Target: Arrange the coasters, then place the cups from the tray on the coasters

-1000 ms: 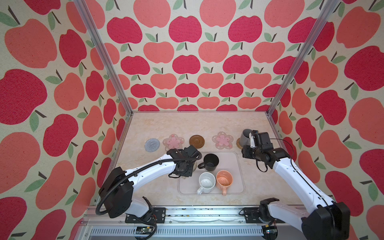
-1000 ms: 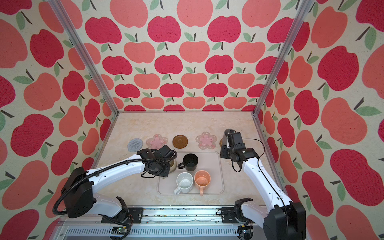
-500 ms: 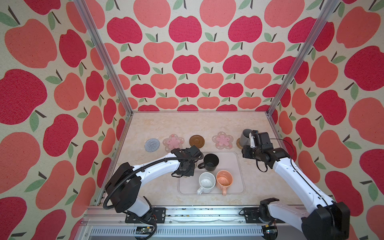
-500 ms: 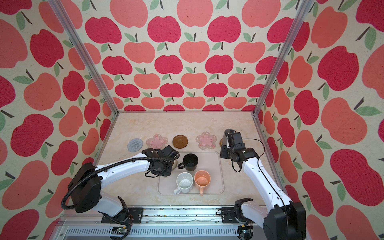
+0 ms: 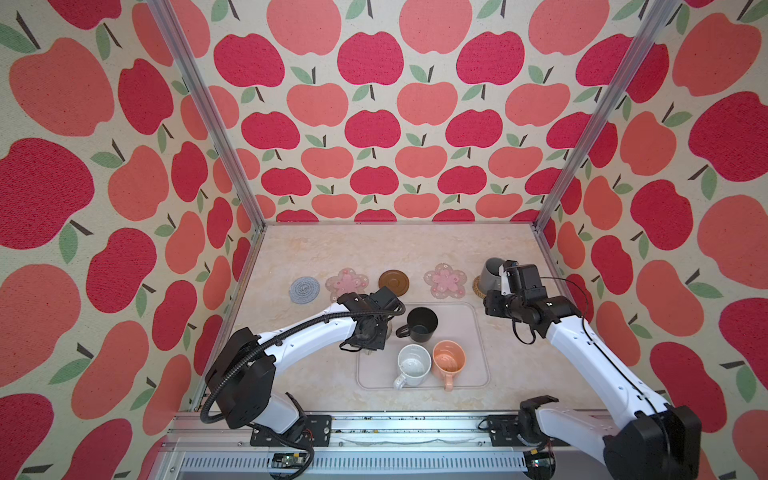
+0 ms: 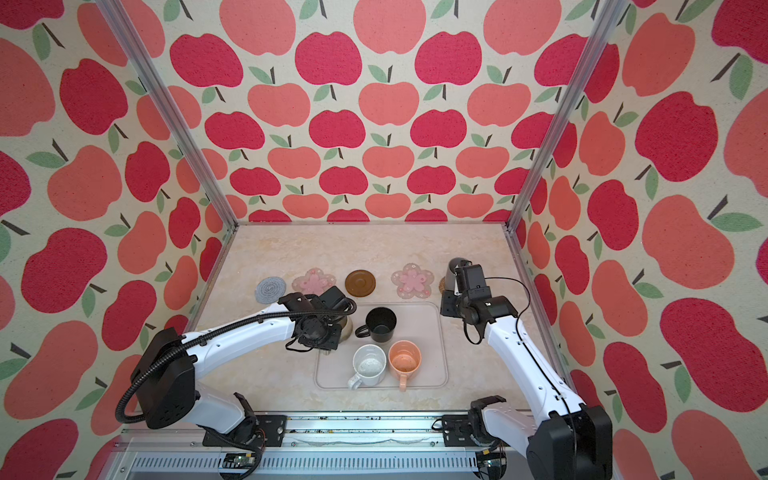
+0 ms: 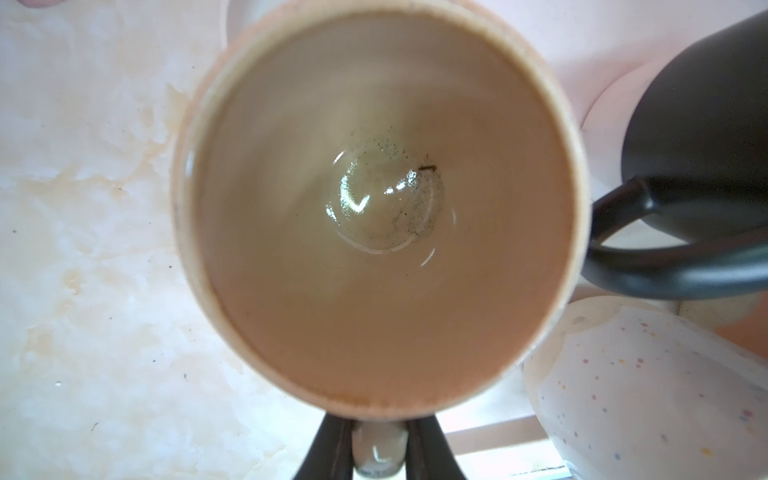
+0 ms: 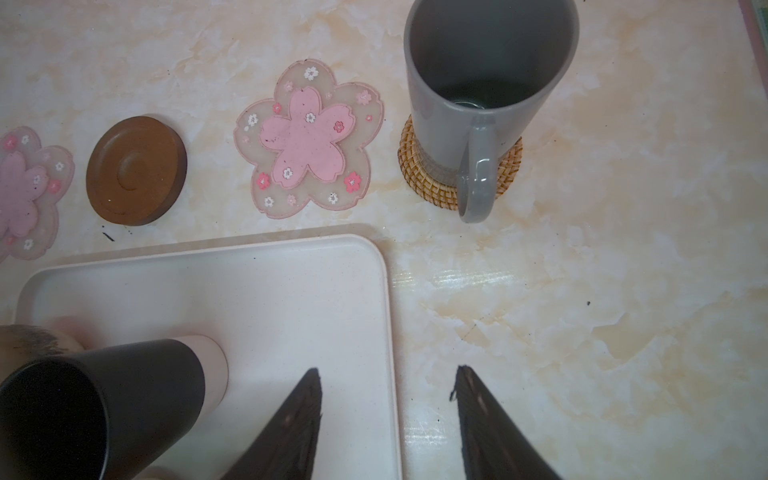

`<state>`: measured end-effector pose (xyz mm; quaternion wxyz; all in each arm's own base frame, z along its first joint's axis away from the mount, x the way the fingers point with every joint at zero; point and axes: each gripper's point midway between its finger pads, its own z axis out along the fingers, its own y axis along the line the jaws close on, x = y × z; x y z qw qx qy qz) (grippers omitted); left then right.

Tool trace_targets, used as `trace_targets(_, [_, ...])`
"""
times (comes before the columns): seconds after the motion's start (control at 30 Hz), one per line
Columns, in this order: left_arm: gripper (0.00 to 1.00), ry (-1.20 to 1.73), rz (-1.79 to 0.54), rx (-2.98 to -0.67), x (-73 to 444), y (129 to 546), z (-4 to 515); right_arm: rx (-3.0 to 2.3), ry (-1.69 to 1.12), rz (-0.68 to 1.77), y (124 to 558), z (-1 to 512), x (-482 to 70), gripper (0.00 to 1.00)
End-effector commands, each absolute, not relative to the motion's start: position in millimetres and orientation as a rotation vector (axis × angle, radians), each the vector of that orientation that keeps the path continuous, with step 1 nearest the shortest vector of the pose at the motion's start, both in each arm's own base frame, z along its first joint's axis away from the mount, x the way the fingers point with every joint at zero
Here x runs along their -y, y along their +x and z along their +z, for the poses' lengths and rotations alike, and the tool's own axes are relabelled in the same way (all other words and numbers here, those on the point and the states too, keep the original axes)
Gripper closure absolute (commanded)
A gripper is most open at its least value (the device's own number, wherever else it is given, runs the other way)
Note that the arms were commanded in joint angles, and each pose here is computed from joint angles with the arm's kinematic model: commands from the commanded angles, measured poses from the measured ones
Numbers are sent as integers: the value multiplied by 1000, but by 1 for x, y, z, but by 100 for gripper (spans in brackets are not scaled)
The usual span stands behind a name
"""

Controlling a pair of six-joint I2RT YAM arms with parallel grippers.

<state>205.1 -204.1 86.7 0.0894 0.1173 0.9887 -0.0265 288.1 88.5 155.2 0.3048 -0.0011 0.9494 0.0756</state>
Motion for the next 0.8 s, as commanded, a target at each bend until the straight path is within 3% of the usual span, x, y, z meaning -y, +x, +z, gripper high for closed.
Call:
trace_targets(0.0, [77,364,-69,-2959,200,203,93,-2503,14,211,286,159,-89,45])
trace_targets(0.47, [71,301,-72,-3017,204,200,68,-2500,-1,173,283,162,-84,45])
trace_targets(0.77, [81,246,-34,-2992,200,207,59,-2488,4,156,283,167,-81,45])
